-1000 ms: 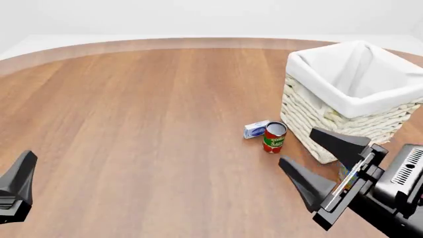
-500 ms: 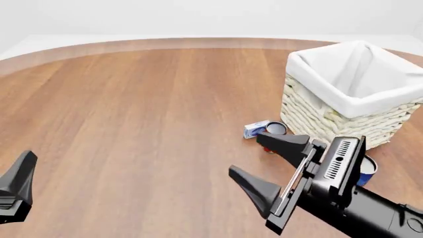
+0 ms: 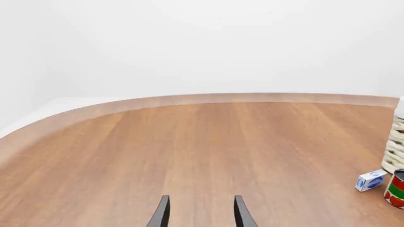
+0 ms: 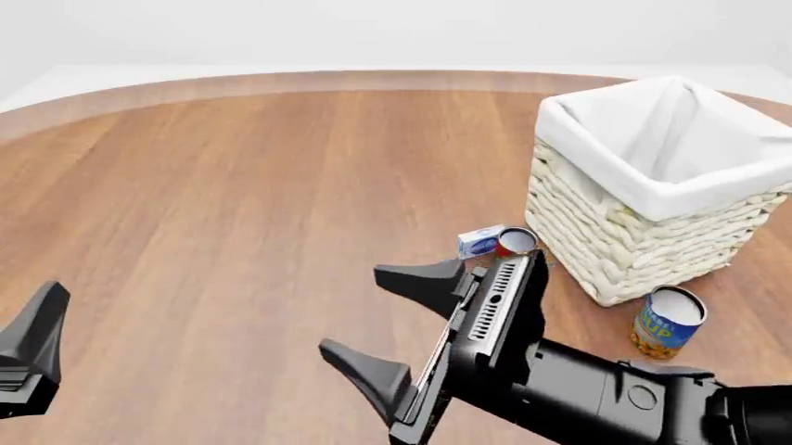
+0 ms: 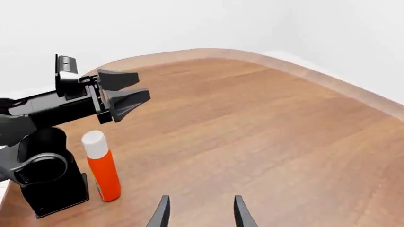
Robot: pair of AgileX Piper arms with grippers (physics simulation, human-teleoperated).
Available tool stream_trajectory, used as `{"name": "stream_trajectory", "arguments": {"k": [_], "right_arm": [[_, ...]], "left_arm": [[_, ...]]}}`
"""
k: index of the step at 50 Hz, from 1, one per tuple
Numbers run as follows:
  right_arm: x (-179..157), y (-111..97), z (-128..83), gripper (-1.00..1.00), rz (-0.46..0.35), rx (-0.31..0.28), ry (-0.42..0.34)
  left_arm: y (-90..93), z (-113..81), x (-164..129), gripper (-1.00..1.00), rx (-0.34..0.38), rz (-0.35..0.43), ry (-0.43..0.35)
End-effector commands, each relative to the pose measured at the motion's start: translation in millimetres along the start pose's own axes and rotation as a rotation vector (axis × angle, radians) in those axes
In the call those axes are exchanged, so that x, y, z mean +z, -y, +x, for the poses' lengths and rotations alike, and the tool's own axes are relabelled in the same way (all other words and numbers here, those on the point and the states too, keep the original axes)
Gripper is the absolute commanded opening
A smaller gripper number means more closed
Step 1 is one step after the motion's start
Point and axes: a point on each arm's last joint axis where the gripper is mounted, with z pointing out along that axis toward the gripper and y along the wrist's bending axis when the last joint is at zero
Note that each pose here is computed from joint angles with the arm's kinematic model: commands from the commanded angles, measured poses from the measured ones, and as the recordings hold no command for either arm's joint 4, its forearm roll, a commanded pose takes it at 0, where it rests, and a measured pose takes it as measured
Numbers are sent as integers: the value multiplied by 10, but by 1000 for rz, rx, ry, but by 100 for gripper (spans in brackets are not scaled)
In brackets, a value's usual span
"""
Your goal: Pick up the ketchup, and put it in the basket.
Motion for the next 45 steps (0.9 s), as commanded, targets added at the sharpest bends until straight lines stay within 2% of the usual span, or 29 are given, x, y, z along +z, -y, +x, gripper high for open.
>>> {"name": "stream_trajectory", "arguments": {"k": [1,10,12,19,36,45], "right_arm": [[232,-184,25,100,-69,4,-24],[373,-317,74,100,-112,25,-39],[389,-359,72,100,-125,45,-35],[503,-459,107,100,-153,41,-45],[714,-770,178,100,-236,83,-69],[803,-886,214,100,-263,80,-85]], "left_arm": [[0,0,0,100,0,0,0],[0,0,0,100,0,0,0],[0,0,0,100,0,0,0],[0,0,0,100,0,0,0],[0,0,0,100,0,0,0],[0,0,0,100,0,0,0]]}}
